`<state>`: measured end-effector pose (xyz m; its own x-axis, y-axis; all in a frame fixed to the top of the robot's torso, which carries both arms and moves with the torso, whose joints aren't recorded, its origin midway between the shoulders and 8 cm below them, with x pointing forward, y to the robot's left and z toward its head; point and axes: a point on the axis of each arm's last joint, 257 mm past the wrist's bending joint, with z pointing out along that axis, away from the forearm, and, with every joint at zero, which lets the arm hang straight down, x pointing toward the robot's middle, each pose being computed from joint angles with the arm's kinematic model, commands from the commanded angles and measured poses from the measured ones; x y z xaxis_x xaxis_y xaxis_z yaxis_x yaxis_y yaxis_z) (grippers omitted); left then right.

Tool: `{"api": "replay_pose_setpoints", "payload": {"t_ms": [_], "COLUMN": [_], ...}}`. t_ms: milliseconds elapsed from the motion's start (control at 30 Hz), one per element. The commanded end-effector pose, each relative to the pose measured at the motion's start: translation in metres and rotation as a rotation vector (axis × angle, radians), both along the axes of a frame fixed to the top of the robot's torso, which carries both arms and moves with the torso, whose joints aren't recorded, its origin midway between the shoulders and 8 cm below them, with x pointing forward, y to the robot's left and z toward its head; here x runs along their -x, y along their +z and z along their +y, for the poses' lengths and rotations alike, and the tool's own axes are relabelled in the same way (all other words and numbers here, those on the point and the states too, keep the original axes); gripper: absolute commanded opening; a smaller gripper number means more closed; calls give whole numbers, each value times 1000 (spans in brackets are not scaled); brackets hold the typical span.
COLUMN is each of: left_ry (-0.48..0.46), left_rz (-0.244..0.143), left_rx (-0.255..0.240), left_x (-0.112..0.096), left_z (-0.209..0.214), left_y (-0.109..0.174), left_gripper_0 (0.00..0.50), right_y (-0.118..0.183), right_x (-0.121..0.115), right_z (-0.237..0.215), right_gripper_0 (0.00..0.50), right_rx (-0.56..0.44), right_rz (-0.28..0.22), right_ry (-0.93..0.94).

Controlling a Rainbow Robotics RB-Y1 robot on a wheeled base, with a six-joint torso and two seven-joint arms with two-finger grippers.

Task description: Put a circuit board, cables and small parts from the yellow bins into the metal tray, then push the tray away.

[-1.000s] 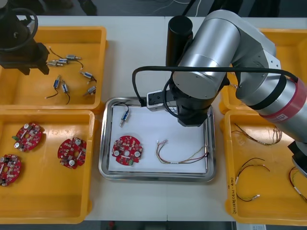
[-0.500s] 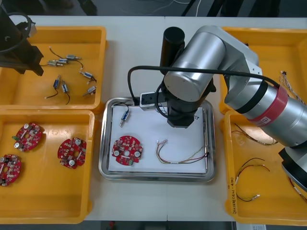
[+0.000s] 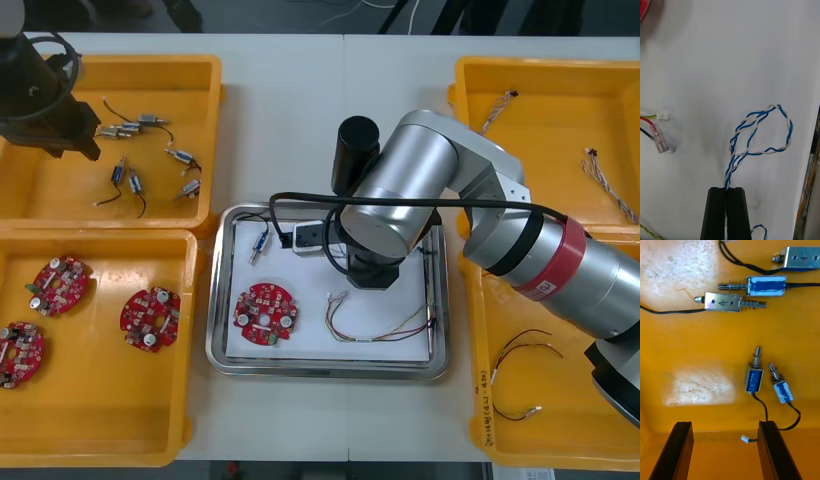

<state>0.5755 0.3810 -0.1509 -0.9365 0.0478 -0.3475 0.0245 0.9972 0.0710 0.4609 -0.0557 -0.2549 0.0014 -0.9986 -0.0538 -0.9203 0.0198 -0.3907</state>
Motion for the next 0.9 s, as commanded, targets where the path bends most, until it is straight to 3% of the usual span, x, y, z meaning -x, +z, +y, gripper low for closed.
{"api": "replay_pose_setpoints", "payload": {"t_ms": [33,167,333,367,400,433,467,500,567,900], "left_ry": [-182,-197,-196,-196,-197,-197,-197,-200,-203,-203], "left_rz": [-62,-60,-58,-60,-61,-61,-61,-59,-61,-59], "left_rx": [-51,-87,-87,-87,-90,-90,-96,-102,-108,-108], "left_x": [-22,-26,-29,-29,-31,-31,-31,-32,-33,-37], "left_z": [-22,-22,-24,-23,-23,-23,-22,-22,-22,-25], "left_y": [26,16,7,6,4,4,1,-1,-3,-21], "left_gripper_0": [500,500,500,500,500,500,500,500,500,500], "right_y": [-5,-5,-3,-3,-3,-3,-3,-2,-1,23], "right_x": [1,-3,-8,-8,-8,-8,-8,-9,-10,-12], "right_z": [1,2,6,7,6,6,6,6,5,2], "right_gripper_0": [0,0,3,26,192,192,386,442,500,500], "right_rx": [-4,-15,-48,-50,-50,-50,-52,-55,-57,-119], "right_rz": [-9,-22,-38,-38,-38,-38,-39,-42,-40,-19], "right_ry": [16,24,26,28,24,24,22,19,15,-29]}}
